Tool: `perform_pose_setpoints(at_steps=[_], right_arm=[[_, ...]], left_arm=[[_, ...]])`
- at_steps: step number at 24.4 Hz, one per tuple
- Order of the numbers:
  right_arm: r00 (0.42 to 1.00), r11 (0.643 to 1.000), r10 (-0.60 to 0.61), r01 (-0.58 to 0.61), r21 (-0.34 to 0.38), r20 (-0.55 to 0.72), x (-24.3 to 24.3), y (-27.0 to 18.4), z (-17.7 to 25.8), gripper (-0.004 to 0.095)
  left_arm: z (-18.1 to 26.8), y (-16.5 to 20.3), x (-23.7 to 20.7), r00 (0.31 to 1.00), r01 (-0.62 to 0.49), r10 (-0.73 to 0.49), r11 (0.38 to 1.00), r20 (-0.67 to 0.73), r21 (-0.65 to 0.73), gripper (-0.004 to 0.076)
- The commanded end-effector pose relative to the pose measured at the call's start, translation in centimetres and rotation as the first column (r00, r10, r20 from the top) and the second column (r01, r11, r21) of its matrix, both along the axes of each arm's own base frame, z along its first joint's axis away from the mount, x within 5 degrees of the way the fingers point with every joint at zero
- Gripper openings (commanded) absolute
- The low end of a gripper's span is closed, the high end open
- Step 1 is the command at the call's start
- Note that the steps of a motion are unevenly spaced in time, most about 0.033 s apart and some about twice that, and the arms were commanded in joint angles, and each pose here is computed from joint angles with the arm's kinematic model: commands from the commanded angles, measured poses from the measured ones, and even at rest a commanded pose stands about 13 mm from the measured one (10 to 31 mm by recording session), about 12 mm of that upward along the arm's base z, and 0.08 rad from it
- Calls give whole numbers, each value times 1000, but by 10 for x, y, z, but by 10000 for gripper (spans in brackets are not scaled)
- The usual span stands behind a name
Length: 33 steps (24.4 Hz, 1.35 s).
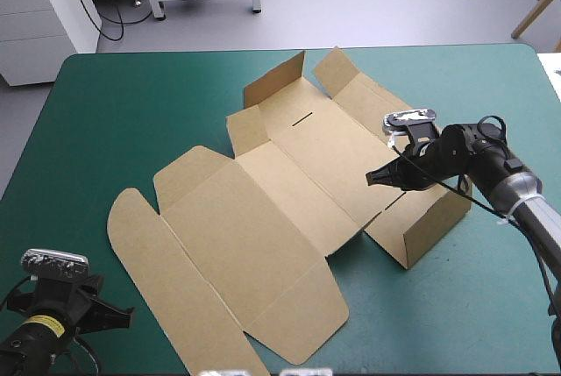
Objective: Fold the box
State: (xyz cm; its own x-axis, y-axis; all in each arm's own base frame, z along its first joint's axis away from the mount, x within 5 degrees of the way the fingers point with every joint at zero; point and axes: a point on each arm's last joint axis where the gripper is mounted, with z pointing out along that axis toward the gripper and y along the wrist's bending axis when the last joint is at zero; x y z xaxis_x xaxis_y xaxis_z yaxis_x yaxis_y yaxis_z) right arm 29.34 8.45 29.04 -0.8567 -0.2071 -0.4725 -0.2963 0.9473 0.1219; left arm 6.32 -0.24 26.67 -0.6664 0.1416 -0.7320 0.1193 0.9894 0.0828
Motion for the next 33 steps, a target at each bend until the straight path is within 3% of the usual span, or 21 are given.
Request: perform_pose_setpoints(at_steps=[1, 22, 33], right_arm=[[997, 1000, -9, 7, 28, 78, 0, 0, 19, -19], [999, 1000, -3, 2, 23, 53, -3, -1, 19, -20], [999, 999, 34, -34, 17, 42, -47, -10, 54, -19]], left_arm=[[14, -1, 4, 997, 6, -5, 1000, 76, -9, -10], [14, -1, 4, 997, 2, -1, 1000, 76, -13, -10], [14, -1, 4, 997, 2, -1, 1000, 76, -13, -10]])
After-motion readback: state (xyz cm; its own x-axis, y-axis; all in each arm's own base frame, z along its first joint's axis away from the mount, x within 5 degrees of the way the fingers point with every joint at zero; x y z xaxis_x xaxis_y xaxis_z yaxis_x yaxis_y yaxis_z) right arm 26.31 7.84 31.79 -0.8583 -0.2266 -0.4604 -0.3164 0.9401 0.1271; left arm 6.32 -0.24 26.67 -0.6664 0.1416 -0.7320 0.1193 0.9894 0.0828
